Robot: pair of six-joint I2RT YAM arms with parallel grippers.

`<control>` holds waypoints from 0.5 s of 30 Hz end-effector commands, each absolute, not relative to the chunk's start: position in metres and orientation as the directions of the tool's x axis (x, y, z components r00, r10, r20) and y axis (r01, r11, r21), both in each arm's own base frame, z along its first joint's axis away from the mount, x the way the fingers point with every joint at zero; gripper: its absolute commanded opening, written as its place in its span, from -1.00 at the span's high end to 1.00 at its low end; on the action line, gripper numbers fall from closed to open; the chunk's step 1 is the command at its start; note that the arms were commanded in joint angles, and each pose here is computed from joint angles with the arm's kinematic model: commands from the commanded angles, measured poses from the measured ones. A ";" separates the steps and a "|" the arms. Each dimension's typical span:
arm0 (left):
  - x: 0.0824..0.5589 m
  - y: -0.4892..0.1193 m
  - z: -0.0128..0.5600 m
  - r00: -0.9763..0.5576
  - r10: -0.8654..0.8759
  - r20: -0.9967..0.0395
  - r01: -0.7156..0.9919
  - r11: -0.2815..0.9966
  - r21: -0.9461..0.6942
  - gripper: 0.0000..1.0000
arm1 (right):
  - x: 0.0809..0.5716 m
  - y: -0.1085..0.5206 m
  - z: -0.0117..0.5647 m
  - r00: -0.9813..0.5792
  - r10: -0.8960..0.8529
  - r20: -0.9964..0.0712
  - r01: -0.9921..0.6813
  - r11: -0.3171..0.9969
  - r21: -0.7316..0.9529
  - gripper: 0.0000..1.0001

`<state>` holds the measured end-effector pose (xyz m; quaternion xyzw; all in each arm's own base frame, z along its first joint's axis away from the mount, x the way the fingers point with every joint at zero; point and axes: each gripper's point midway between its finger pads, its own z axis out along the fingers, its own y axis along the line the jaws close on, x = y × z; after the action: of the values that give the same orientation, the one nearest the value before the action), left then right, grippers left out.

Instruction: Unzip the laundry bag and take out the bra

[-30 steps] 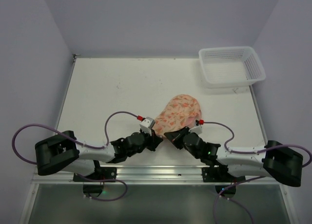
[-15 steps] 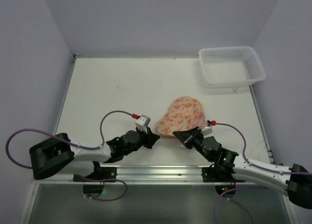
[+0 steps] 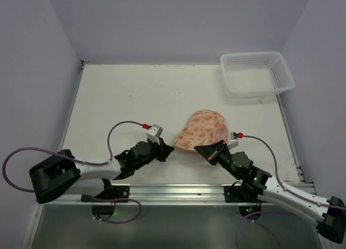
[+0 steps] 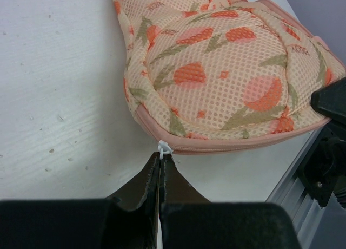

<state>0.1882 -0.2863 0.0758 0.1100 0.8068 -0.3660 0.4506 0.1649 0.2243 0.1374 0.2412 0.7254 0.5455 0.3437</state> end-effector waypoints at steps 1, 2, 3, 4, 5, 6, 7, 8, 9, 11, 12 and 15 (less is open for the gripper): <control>0.197 -0.270 0.065 -0.550 -0.111 -0.828 0.488 0.761 -0.426 1.00 | 0.160 0.204 0.068 -0.642 0.708 -0.294 0.032 0.408 0.912 1.00; 0.200 -0.268 0.063 -0.551 -0.110 -0.827 0.482 0.767 -0.423 1.00 | 0.159 0.205 0.069 -0.646 0.705 -0.292 0.031 0.406 0.913 1.00; 0.201 -0.269 0.063 -0.552 -0.104 -0.827 0.484 0.768 -0.420 1.00 | 0.158 0.205 0.068 -0.653 0.701 -0.287 0.035 0.407 0.913 1.00; 0.204 -0.266 0.062 -0.553 -0.106 -0.827 0.476 0.774 -0.417 1.00 | 0.157 0.204 0.067 -0.653 0.700 -0.289 0.040 0.413 0.910 1.00; 0.205 -0.266 0.063 -0.551 -0.105 -0.828 0.477 0.775 -0.416 1.00 | 0.158 0.203 0.066 -0.650 0.703 -0.290 0.045 0.417 0.908 1.00; 0.204 -0.266 0.062 -0.553 -0.100 -0.827 0.480 0.773 -0.414 1.00 | 0.159 0.199 0.062 -0.640 0.711 -0.292 0.061 0.426 0.903 1.00; 0.203 -0.268 0.064 -0.550 -0.102 -0.829 0.492 0.763 -0.420 1.00 | 0.159 0.198 0.061 -0.636 0.715 -0.291 0.067 0.427 0.902 1.00; 0.201 -0.271 0.065 -0.551 -0.098 -0.829 0.505 0.752 -0.424 1.00 | 0.160 0.198 0.061 -0.633 0.718 -0.289 0.069 0.424 0.903 1.00; 0.198 -0.274 0.064 -0.560 -0.090 -0.823 0.518 0.737 -0.434 1.00 | 0.160 0.197 0.061 -0.630 0.721 -0.288 0.076 0.426 0.901 1.00; 0.195 -0.280 0.067 -0.565 -0.100 -0.819 0.532 0.714 -0.455 1.00 | 0.164 0.200 0.078 -0.622 0.727 -0.290 0.064 0.417 0.907 0.73; 0.194 -0.282 0.064 -0.573 -0.095 -0.814 0.536 0.708 -0.459 1.00 | 0.166 0.200 0.083 -0.616 0.726 -0.305 0.062 0.430 0.901 0.54; 0.188 -0.295 0.064 -0.577 -0.086 -0.812 0.553 0.690 -0.466 1.00 | 0.169 0.205 0.098 -0.627 0.717 -0.305 0.106 0.466 0.878 0.11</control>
<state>0.1877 -0.2842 0.0597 0.1307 0.8182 -0.3594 0.4292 0.1614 0.2129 0.1070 0.2454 0.7632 0.4951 0.3351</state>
